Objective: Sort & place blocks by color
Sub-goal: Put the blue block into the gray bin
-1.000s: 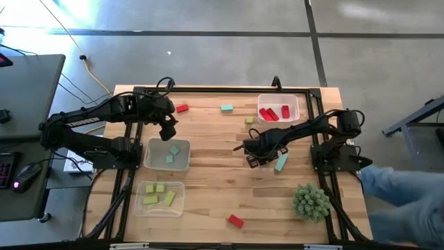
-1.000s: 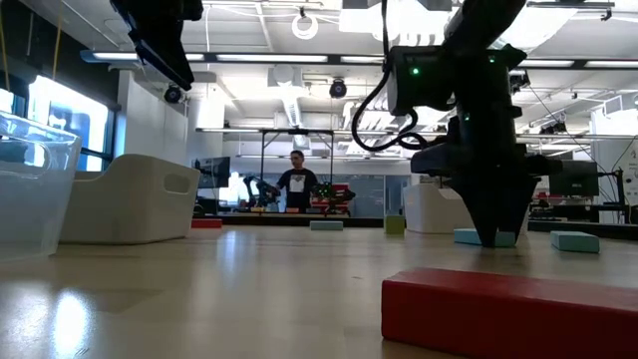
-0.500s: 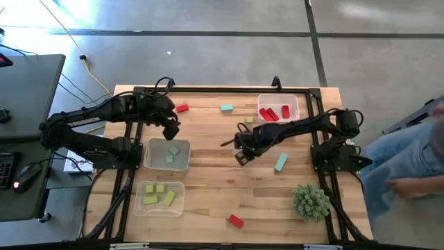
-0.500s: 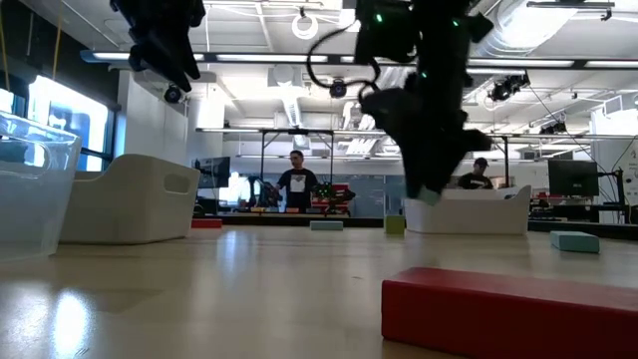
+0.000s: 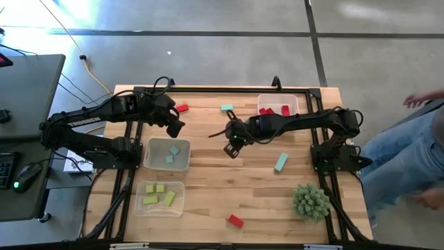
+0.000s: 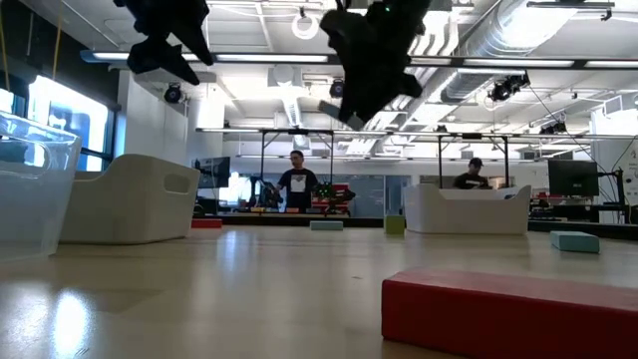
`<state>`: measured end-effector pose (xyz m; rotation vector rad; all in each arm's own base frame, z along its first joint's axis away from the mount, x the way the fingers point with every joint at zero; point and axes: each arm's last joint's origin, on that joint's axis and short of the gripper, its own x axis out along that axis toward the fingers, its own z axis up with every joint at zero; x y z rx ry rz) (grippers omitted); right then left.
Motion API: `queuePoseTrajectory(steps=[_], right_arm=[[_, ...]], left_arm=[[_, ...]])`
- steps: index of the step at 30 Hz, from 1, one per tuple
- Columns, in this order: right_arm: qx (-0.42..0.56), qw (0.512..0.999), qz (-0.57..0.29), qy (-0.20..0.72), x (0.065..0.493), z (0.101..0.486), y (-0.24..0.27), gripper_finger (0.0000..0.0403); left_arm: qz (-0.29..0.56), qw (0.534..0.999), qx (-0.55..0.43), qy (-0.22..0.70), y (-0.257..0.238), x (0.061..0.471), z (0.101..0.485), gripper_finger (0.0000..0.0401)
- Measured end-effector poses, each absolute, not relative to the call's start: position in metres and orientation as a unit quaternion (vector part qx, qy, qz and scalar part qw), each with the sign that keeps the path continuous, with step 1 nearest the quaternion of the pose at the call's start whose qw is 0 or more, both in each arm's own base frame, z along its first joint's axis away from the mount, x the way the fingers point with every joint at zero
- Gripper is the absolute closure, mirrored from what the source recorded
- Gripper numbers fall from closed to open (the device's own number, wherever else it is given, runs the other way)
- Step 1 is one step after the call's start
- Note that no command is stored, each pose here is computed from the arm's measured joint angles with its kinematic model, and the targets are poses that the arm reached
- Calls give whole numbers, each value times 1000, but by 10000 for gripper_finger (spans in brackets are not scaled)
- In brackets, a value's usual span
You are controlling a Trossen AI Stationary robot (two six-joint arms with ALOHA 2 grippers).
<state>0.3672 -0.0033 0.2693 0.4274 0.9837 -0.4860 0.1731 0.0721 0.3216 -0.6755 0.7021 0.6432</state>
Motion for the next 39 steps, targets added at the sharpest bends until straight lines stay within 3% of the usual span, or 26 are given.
queuePoseTrajectory(steps=[21,39], right_arm=[[28,890,-181,418,378,314,-2,307],[-8,887,-167,430,377,313,6,307]], left_arm=[[278,822,-446,221,71,187,335,192],[221,827,-483,185,56,235,328,192]])
